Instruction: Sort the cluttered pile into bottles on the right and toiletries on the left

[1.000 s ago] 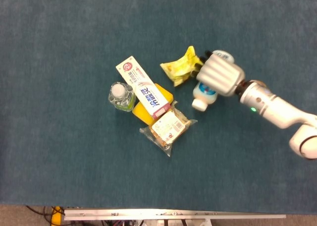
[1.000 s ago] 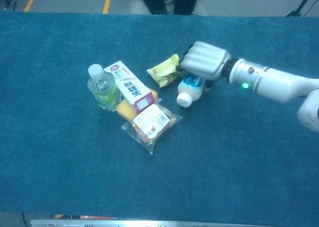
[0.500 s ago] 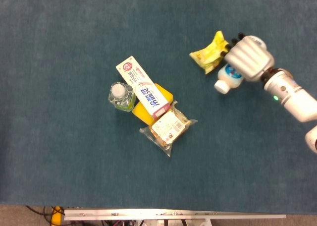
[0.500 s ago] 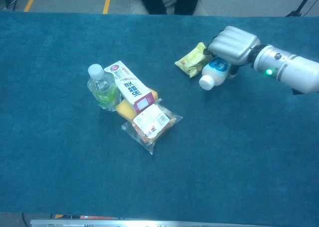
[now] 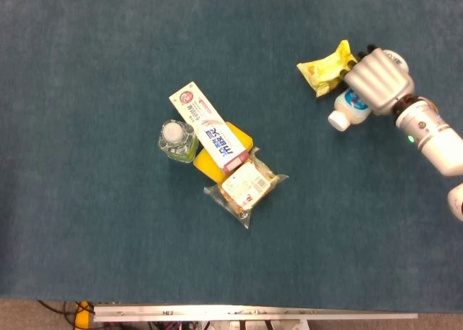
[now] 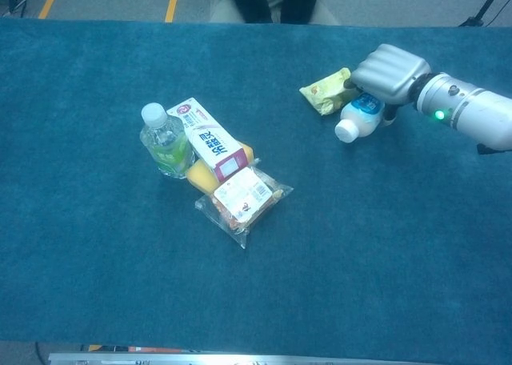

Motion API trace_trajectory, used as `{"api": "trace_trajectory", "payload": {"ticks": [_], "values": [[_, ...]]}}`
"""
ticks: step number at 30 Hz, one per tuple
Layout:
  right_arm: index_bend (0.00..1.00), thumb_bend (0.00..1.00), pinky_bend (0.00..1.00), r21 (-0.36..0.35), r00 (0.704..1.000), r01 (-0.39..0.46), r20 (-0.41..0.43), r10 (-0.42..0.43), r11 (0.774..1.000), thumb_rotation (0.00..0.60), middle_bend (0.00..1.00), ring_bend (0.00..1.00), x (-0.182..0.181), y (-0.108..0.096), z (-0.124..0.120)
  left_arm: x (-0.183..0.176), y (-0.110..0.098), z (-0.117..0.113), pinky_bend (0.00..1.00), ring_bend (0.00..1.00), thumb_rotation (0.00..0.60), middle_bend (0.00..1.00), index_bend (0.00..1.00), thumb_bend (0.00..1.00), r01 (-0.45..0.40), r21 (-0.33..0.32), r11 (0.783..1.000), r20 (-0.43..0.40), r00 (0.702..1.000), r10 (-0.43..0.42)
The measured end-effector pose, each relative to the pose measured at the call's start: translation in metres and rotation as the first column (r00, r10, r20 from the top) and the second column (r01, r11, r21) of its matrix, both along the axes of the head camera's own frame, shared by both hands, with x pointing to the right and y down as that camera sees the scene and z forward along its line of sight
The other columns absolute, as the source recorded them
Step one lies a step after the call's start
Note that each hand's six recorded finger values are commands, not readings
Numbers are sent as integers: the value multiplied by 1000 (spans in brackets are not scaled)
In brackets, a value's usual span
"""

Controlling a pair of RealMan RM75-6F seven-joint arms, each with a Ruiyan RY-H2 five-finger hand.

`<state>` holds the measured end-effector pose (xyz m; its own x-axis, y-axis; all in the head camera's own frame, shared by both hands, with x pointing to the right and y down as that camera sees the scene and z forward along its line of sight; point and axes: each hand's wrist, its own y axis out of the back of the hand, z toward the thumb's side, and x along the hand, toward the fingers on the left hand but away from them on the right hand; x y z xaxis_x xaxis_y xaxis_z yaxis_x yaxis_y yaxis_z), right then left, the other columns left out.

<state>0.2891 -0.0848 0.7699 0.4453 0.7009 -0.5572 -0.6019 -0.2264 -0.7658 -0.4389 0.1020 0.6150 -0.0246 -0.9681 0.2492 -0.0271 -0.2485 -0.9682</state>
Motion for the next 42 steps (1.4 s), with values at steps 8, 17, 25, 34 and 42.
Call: {"api": "trace_trajectory", "payload": {"ticks": [8, 17, 25, 34, 42], "values": [[198, 0, 369, -24, 1000, 6, -10, -7, 1000, 600, 377, 286, -3, 7, -2, -2, 3, -2, 251, 291, 600, 357, 335, 369, 8, 2, 1000, 0, 1000, -8], [190, 0, 369, -18, 1000, -10, 27, 11, 1000, 600, 375, 284, -4, 8, -15, -2, 3, -4, 251, 291, 600, 357, 335, 368, 6, 9, 1000, 0, 1000, -6], [190, 0, 369, -33, 992, -58, 115, 61, 998, 600, 375, 284, -8, 6, -31, -2, 5, -6, 251, 290, 600, 357, 335, 369, 7, 12, 1000, 1, 1000, -7], [190, 0, 370, -83, 946, -165, 268, 182, 983, 600, 375, 284, -20, -11, -56, -4, 7, -9, 251, 291, 600, 357, 335, 368, 11, 16, 1000, 4, 1000, -11], [190, 0, 370, -80, 945, -194, 254, 208, 978, 600, 375, 284, -30, -34, -64, -5, 11, -11, 251, 291, 600, 357, 335, 368, 16, 15, 1000, 4, 1000, -16]]}}
